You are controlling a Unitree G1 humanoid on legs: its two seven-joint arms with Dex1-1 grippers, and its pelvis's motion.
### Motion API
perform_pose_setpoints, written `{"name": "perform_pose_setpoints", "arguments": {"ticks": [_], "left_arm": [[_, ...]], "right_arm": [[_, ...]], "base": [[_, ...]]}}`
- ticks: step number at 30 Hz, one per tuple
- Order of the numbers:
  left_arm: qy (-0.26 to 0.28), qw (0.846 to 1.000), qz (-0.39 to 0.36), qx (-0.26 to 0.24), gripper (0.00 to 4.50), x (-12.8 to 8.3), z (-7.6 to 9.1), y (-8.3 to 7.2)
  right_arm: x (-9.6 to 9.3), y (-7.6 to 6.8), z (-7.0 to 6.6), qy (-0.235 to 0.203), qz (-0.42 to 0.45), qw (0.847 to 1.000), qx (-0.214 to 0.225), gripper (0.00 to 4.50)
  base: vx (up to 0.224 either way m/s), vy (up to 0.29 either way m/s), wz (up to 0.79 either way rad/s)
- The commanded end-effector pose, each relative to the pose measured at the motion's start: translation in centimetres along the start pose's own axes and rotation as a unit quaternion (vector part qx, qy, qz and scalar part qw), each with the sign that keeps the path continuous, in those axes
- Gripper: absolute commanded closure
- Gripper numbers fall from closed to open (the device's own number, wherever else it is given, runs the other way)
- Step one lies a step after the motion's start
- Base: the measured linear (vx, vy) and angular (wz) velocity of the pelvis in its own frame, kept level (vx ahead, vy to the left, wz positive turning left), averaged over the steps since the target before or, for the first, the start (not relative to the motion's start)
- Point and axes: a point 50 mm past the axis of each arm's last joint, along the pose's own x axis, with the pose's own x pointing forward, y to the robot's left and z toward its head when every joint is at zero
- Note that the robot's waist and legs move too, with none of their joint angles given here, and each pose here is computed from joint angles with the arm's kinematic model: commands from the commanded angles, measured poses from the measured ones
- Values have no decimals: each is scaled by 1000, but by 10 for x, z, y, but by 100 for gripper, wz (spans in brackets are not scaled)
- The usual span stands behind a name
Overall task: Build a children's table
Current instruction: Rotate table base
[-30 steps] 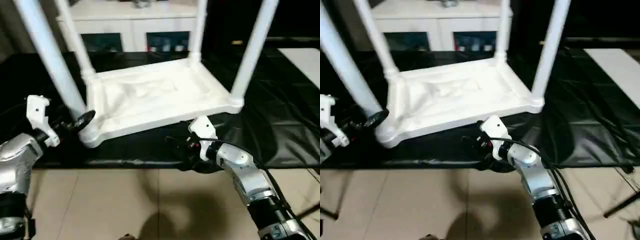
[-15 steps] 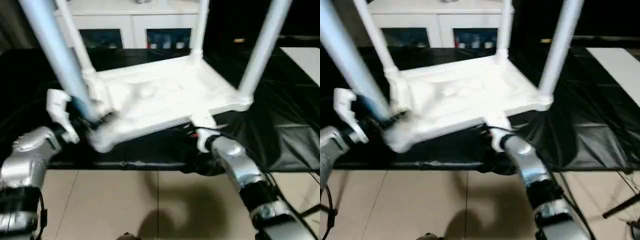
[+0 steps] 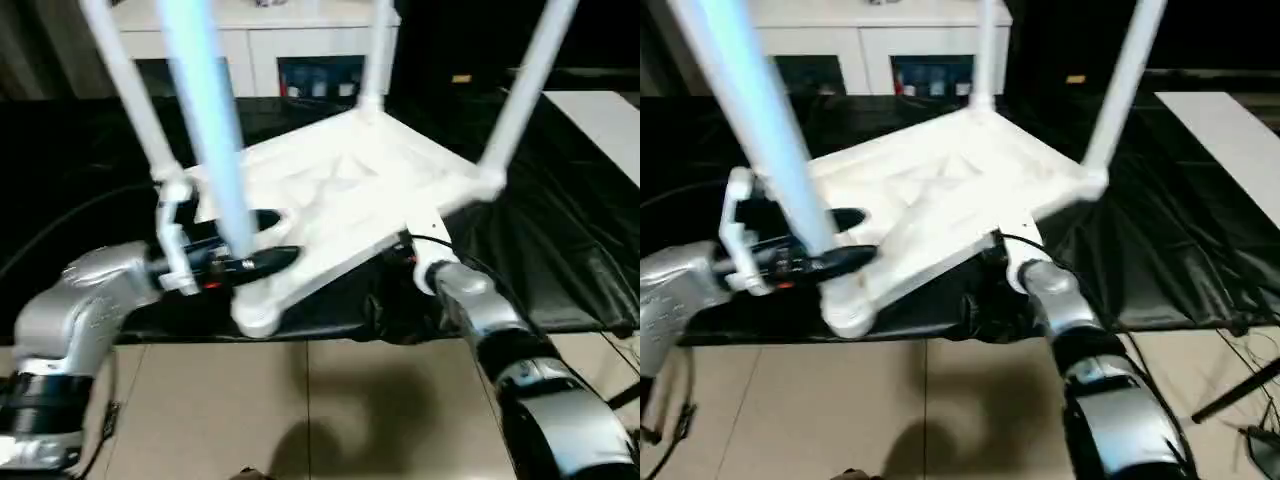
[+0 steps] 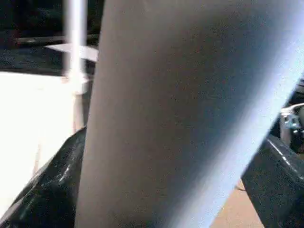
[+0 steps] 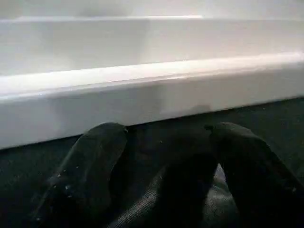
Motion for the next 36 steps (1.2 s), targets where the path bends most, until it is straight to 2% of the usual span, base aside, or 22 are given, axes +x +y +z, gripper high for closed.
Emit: {"name": "perform_pose_setpoints", "arguments": {"ticks": [1, 3, 5, 6, 8, 14, 19, 22, 24, 26, 27, 28, 31, 33, 34, 35, 36], "left_arm": [[1, 999, -45, 17, 6, 18, 7, -8], [1, 998, -57, 18, 6, 32, 6, -9], [1, 998, -58, 19, 6, 37, 5, -9], [5, 998, -46, 31, 6, 51, 1, -3], [11, 999, -36, 39, 6, 59, -1, 1], [12, 998, -17, 56, 6, 75, -1, 10], [-9, 997, 3, 72, 6, 94, 3, 17], [-23, 995, 50, 89, 6, 106, 7, 27], [-28, 990, 96, 99, 6, 110, 9, 37], [-9, 980, 153, 124, 6, 111, 8, 50], [-9, 980, 153, 124, 6, 111, 8, 50], [1, 970, 196, 145, 6, 109, 9, 59], [7, 961, 225, 159, 6, 107, 9, 65], [12, 944, 273, 186, 6, 107, 11, 72], [11, 944, 273, 187, 6, 107, 11, 72], [2, 935, 299, 191, 6, 109, 13, 74], [0, 934, 301, 190, 6, 109, 13, 74]], "right_arm": [[7, 21, 24, -43, 38, 998, 2, 100], [11, 33, 29, -48, 55, 997, 0, 100], [12, 38, 31, -50, 61, 997, -1, 100], [14, 48, 34, -58, 78, 995, -1, 100], [14, 54, 36, -63, 89, 994, -1, 100], [14, 59, 33, -65, 102, 993, 1, 100], [13, 62, 27, -67, 118, 991, 2, 100], [13, 61, 28, -71, 114, 991, 3, 100], [13, 58, 29, -74, 101, 992, 7, 100], [13, 50, 31, -77, 79, 994, 10, 100], [13, 50, 31, -77, 79, 994, 10, 100], [12, 40, 32, -80, 56, 995, 12, 100], [11, 29, 32, -84, 36, 996, 15, 100], [5, 6, 29, -94, -8, 995, 22, 100], [5, 5, 29, -95, -8, 995, 22, 100], [1, -8, 27, -105, -32, 993, 32, 100], [1, -9, 27, -106, -34, 993, 33, 100]], "base": [[0, 0, 0], [0, 0, 0], [0, 0, 0], [0, 0, 0], [0, 0, 0], [0, 0, 0], [0, 0, 0], [0, 0, 0], [0, 0, 0], [0, 0, 0], [0, 0, 0], [0, 0, 0], [0, 0, 0], [0, 0, 0], [0, 0, 0], [0, 0, 0], [0, 0, 0]]}}
